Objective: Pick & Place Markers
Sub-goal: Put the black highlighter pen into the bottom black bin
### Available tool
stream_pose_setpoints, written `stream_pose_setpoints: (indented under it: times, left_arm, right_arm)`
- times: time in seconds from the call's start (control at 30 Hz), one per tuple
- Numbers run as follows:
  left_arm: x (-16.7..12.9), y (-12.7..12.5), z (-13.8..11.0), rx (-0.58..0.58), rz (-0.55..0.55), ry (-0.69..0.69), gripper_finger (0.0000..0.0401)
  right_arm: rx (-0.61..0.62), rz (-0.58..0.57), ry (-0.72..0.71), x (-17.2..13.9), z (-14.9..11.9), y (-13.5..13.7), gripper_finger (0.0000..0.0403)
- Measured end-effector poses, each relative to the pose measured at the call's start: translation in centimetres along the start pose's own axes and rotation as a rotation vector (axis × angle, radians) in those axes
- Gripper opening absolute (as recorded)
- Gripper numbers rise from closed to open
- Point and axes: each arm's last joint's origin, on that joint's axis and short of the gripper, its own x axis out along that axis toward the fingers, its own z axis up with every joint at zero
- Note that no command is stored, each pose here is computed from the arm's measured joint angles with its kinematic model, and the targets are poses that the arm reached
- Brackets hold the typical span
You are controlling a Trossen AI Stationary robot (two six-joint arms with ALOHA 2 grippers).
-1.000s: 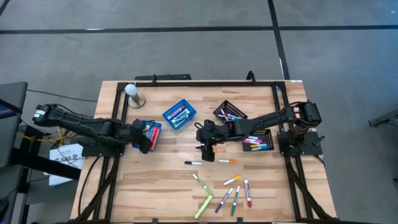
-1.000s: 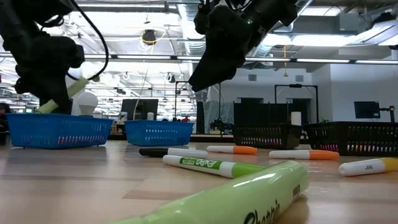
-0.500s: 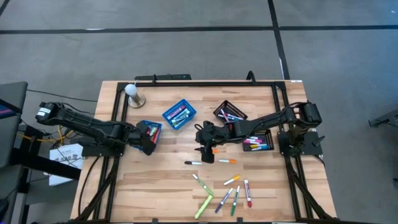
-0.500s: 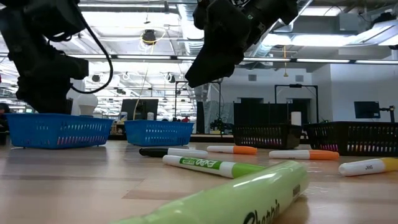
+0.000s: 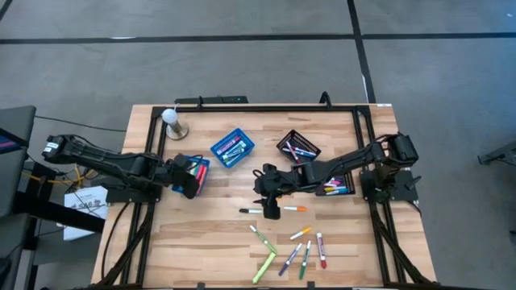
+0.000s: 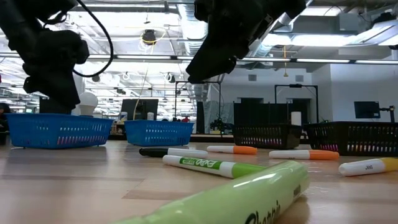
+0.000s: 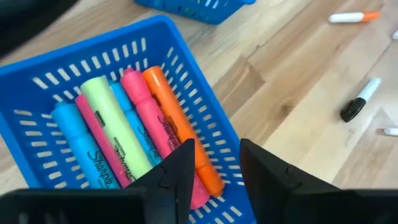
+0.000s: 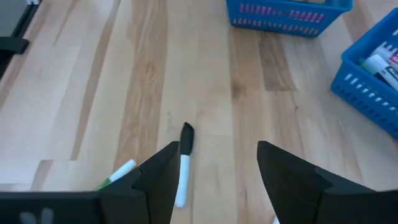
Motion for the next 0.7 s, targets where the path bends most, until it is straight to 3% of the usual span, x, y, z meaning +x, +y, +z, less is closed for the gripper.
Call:
stream_pose_setpoints:
  times: [0.7]
  left_arm:
    - [2.3, -1.3, -0.1, 0.027, 0.044, 0.03, 0.0121]
  right_arm:
    - [-0.005, 0.003, -0.001, 0.2, -0.1, 0.2, 0.0205]
